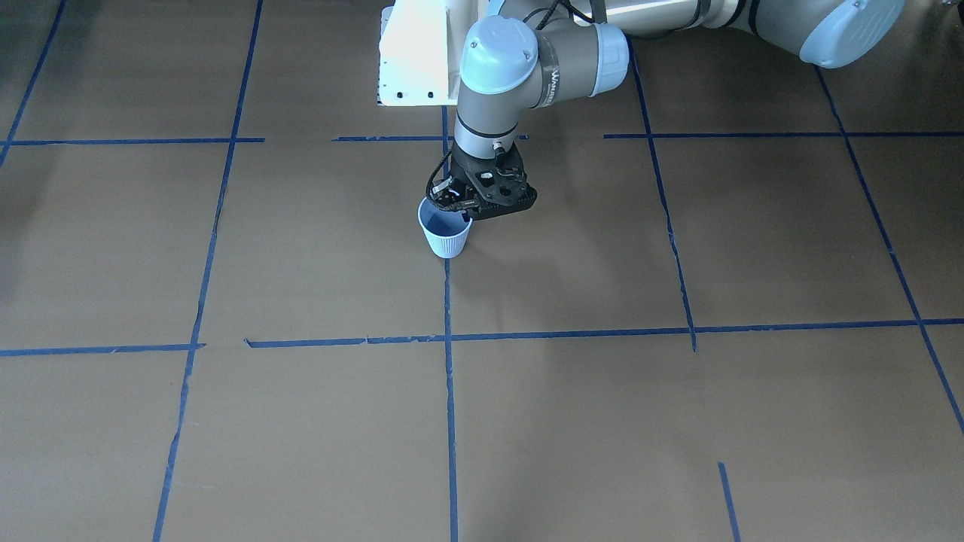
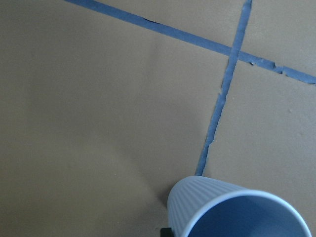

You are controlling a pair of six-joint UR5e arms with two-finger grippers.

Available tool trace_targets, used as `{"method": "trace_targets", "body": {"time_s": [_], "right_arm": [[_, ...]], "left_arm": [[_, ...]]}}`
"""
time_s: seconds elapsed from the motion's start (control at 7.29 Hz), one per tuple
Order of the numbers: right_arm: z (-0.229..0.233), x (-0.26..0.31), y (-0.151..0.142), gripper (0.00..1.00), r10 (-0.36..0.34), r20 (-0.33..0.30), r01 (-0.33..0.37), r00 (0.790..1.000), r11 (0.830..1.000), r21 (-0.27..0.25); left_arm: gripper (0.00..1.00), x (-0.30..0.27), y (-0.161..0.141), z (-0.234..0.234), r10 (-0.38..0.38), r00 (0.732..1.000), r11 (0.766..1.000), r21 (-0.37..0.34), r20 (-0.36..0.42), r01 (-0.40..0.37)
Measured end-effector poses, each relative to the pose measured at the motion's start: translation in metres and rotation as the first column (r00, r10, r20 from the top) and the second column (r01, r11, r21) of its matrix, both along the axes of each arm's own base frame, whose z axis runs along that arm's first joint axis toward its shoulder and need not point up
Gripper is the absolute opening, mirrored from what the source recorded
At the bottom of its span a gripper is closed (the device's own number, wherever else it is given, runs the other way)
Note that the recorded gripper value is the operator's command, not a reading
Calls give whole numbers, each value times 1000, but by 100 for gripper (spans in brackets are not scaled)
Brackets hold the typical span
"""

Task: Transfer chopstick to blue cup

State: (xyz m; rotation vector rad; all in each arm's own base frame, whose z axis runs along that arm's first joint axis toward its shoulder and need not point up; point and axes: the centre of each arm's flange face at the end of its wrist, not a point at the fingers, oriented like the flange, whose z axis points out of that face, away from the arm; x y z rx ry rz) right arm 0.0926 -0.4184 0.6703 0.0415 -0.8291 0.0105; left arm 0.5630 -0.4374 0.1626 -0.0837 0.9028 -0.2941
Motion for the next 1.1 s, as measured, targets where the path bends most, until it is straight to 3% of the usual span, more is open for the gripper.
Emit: {"method": "trace_targets", "body": {"time_s": [0.69,1.1], "right_arm": [[-4,2,-3,100,3,-4,-3,1000,1000,11],[-10,3,-11,100,14,-9,-14,1000,1000,15]], "left_arm": [[100,-20,1,-9,-9,999,1000,18,-51,10],[100,-98,6,-29,-1,997,1000,-22,-71,-1]]}}
